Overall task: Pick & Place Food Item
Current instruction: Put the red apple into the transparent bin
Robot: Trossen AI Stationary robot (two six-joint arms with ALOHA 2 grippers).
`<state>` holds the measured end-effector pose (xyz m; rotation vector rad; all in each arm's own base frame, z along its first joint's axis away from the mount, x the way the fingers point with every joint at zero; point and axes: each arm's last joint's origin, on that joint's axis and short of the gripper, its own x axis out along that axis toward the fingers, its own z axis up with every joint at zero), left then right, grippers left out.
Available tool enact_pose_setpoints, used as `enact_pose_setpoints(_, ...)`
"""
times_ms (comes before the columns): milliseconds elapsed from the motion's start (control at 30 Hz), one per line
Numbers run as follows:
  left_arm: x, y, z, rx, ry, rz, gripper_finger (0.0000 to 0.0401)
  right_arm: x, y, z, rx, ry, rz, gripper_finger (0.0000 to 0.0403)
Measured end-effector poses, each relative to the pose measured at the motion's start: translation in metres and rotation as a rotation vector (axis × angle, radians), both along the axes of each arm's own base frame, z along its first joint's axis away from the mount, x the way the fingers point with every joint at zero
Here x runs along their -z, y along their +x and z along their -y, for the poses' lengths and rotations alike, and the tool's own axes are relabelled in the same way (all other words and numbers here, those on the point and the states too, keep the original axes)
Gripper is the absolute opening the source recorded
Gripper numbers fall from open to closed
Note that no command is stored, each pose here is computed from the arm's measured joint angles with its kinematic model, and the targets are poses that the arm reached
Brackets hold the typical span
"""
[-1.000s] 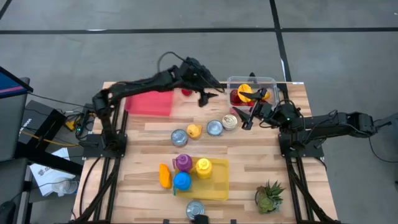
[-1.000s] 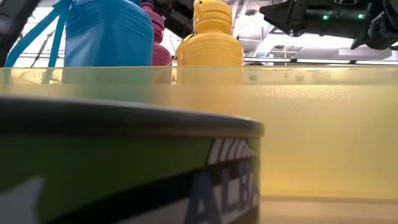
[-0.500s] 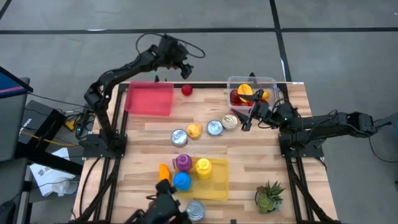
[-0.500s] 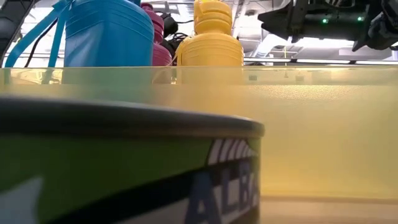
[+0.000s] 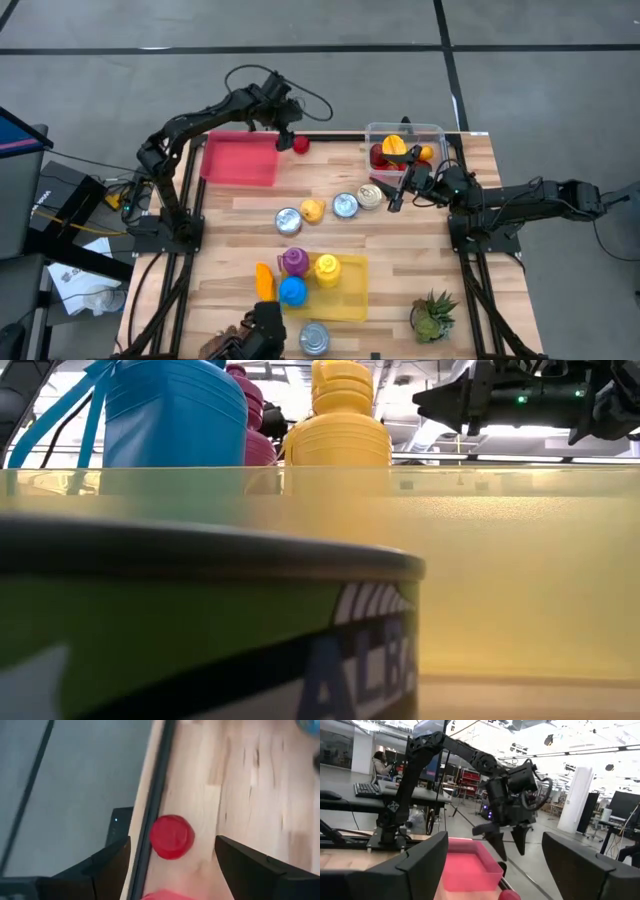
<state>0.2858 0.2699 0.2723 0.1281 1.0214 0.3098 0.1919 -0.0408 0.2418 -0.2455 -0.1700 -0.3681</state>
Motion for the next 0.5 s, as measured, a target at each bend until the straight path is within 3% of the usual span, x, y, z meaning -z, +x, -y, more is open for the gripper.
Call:
enact_pose_setpoints(167,0.017,-0.003,0.003,0.182,0.075,-0.103,0.0282,0.002,0.000,0.000,-0.002,0.013,-0.019,0.0312)
enact_pose_setpoints(500,0.035,-0.011,-0.001,0.277,0.100,-0.109,0.0282,0.005,0.001,0.000,-0.006,0.019,-0.049,0.0312)
